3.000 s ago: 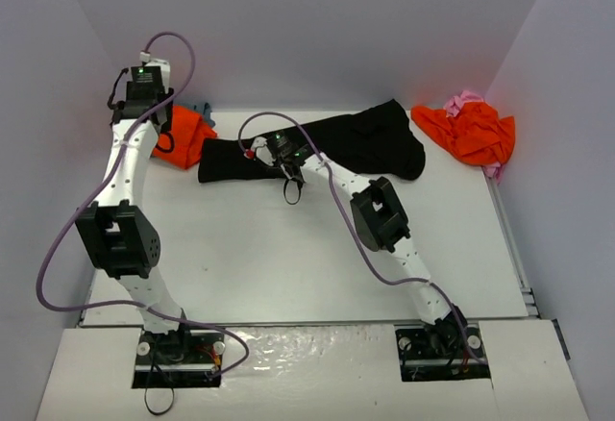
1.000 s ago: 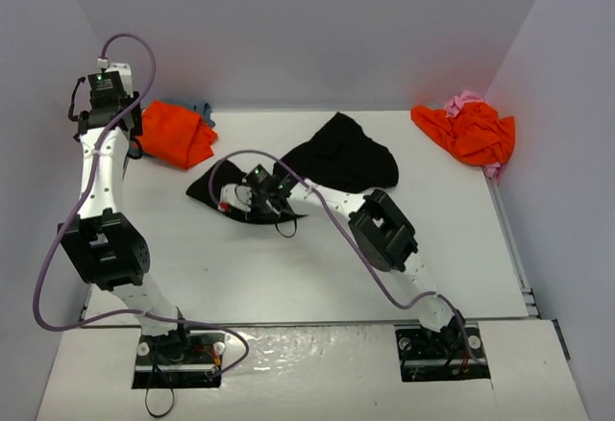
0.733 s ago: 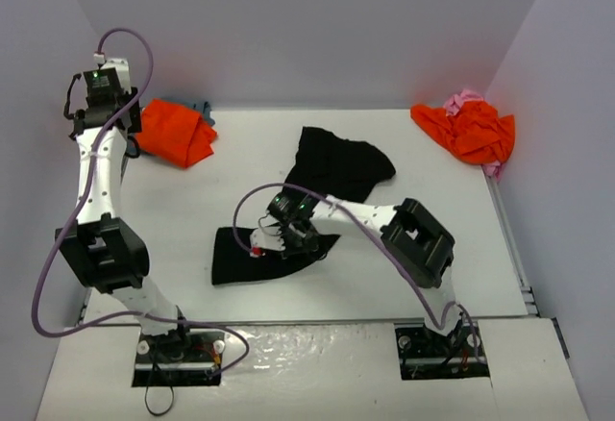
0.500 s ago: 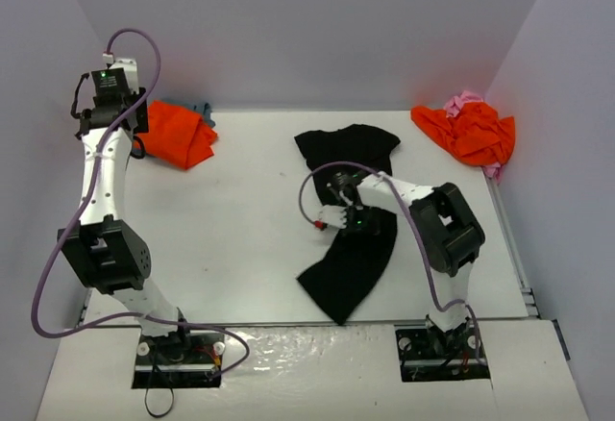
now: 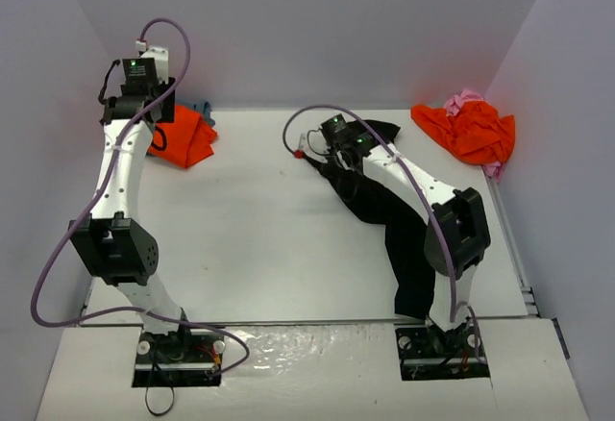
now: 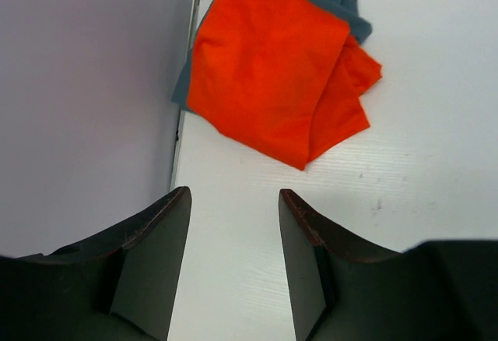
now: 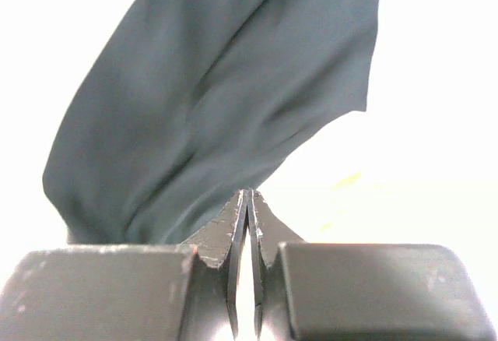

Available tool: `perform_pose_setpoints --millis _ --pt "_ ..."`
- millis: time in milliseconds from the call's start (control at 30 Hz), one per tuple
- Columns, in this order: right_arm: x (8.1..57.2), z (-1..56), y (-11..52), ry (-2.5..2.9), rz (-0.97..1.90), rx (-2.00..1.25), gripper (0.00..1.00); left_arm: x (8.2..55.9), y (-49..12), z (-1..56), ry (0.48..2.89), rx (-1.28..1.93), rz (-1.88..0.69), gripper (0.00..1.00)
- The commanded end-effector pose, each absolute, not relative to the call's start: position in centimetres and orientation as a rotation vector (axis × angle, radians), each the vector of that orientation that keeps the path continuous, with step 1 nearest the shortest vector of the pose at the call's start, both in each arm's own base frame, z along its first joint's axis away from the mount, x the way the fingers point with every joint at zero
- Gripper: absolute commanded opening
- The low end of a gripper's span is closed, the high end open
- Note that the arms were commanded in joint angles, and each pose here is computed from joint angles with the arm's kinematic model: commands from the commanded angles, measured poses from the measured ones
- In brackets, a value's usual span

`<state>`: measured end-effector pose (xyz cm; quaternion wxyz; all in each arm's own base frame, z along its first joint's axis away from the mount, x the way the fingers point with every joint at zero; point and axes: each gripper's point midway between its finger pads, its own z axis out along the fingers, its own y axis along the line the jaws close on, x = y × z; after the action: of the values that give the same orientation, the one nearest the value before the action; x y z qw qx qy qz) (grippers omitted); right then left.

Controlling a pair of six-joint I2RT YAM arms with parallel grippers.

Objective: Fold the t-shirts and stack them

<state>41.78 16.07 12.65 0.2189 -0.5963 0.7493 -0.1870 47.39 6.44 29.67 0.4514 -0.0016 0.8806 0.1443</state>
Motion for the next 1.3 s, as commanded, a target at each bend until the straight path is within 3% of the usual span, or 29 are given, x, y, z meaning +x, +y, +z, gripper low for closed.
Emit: perform_pose_setpoints --millis 0,133,267,433,500,567,833,1267 --pt "45.0 24.3 21.6 1.843 -0.494 -1.286 0.0 48.6 1.2 33.6 2.074 0.088 0.295 0.46" --pt "47.6 21.6 20.3 1.929 -0.574 -1.249 0.0 49.5 -3.0 32.0 2.135 0.183 0.189 0.38" --pt "48.2 18.4 16.8 2.034 -0.583 -1.225 0.0 50.9 -5.4 30.7 2.179 0.202 0.084 0.01" --pt "48.2 21.9 11.2 2.016 -0.625 -0.92 0.0 52.5 -10.0 27.0 2.257 0.409 0.075 0.0" --pt "46.8 25.8 9.0 1.891 -0.658 -0.782 0.0 52.8 -11.9 25.5 2.275 0.493 0.095 0.0" --pt "45.4 25.5 7.8 1.884 -0.666 -0.757 0.0 52.8 -13.5 24.3 2.282 0.554 0.082 0.0" --pt "43.3 30.4 -1.1 1.87 -0.726 -0.47 0.0 50.6 -23.1 21.1 2.248 0.879 -0.058 0.0" --pt "44.1 31.2 -4.0 1.85 -0.656 -0.293 0.0 49.3 -33.5 15.7 2.065 1.281 -0.357 0.0"
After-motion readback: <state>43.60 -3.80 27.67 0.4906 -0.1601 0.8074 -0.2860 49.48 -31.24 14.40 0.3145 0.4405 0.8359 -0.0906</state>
